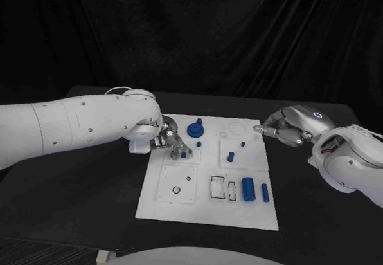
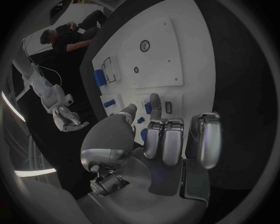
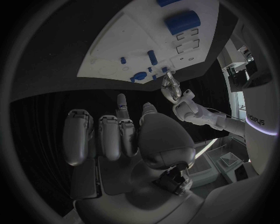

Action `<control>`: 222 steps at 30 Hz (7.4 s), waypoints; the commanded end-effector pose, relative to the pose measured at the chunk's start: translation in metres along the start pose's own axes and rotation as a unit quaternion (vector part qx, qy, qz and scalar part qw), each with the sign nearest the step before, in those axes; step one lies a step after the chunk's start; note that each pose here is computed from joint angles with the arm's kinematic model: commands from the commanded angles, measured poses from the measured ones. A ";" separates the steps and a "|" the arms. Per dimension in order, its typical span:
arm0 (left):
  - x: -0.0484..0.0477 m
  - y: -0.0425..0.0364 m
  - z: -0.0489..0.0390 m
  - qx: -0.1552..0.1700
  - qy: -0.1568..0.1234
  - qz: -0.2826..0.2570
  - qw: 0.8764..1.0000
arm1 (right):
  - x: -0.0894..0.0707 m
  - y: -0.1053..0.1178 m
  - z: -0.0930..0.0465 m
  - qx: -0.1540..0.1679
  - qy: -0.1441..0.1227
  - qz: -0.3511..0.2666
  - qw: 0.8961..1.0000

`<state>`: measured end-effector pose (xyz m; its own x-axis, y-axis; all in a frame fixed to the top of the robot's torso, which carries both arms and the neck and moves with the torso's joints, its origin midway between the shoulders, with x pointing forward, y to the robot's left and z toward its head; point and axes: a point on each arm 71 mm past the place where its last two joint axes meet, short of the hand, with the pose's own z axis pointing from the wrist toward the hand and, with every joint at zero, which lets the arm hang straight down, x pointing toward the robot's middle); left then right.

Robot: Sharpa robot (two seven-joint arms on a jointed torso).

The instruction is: Assemble the parts on the task board

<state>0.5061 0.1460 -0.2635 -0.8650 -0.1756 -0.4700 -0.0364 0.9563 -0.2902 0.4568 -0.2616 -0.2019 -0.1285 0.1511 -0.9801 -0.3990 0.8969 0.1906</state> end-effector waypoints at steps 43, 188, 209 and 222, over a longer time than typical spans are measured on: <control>-0.0719 0.0299 -0.0037 -0.025 -0.133 -0.003 0.991 | 0.001 -0.002 0.003 0.004 -0.002 0.001 1.000; -0.0210 0.0427 -0.0192 -0.023 -0.133 -0.023 0.991 | 0.009 -0.006 0.000 0.015 0.013 0.008 1.000; -0.0103 0.0294 -0.0207 -0.010 -0.119 -0.011 0.993 | 0.014 -0.006 -0.001 0.015 0.019 0.012 1.000; -0.0056 0.0231 -0.0166 -0.005 -0.109 -0.005 0.994 | 0.014 -0.006 -0.002 0.014 0.018 0.012 1.000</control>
<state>0.5031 0.1754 -0.2528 -0.7264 -0.2376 -0.6449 -0.0602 0.9567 -0.2847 0.4561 -0.2647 -0.2159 -0.1691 0.1586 -0.9728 -0.3746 0.9026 0.2123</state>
